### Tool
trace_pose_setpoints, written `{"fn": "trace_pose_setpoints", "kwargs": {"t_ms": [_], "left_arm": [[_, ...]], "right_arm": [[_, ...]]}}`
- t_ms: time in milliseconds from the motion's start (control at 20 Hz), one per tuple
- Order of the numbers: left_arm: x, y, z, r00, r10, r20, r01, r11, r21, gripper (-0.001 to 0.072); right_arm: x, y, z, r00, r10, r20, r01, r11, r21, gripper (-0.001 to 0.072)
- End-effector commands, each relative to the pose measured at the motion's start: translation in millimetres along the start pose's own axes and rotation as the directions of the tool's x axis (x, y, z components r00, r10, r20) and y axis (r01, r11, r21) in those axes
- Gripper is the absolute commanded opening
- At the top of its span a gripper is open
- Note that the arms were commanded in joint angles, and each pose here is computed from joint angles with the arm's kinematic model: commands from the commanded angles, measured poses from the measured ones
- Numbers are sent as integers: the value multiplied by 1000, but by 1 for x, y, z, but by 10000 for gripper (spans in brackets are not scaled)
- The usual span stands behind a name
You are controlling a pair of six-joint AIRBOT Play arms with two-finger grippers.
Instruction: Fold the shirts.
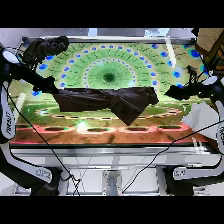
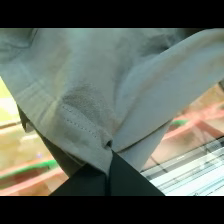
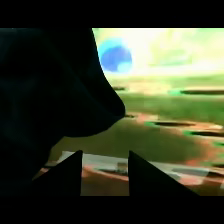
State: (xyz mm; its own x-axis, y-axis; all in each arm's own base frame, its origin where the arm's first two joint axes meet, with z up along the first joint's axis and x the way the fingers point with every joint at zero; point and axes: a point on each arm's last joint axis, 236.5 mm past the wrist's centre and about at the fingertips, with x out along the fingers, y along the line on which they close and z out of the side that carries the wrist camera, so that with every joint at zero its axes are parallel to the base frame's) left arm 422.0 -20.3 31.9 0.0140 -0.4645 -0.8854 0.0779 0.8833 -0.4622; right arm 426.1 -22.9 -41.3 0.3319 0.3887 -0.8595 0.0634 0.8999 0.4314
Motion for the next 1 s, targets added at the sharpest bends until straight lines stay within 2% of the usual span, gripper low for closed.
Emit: {"fn": "trace_pose_setpoints", "kwargs": {"t_ms": [0, 100, 250, 400, 700, 750, 850, 950], "left_arm": [[0, 4, -5, 1000, 17, -23, -17, 1000, -10, 21], [0, 4, -6, 1000, 16, -24, -17, 1000, -10, 21], [0, 4, -7, 999, 15, -28, -15, 1000, -10, 21], [0, 4, -6, 1000, 15, -27, -16, 1000, -10, 21], [0, 4, -6, 1000, 16, -27, -16, 1000, -10, 21], [0, 4, -6, 1000, 15, -27, -16, 1000, -10, 20], [0, 0, -5, 1000, -1, -23, 1, 1000, -7, 20], [0, -14, 3, 998, -60, 10, 60, 998, 18, 15]], "right_arm": [[35, 2, -32, 993, 86, -86, -83, 996, 38, 341], [50, 16, -29, 981, 184, -62, -180, 981, 68, 341], [70, 7, -27, 980, 191, -50, -185, 976, 117, 341], [84, 14, -23, 966, 259, -25, -252, 956, 153, 339], [96, 11, 3, 974, 211, 83, -220, 967, 125, 299], [99, 13, 5, 975, 203, 88, -213, 970, 116, 226], [100, 21, 5, 974, 212, 84, -217, 974, 58, 20], [98, 34, 8, 967, 244, 79, -246, 969, 17, 23]]}}
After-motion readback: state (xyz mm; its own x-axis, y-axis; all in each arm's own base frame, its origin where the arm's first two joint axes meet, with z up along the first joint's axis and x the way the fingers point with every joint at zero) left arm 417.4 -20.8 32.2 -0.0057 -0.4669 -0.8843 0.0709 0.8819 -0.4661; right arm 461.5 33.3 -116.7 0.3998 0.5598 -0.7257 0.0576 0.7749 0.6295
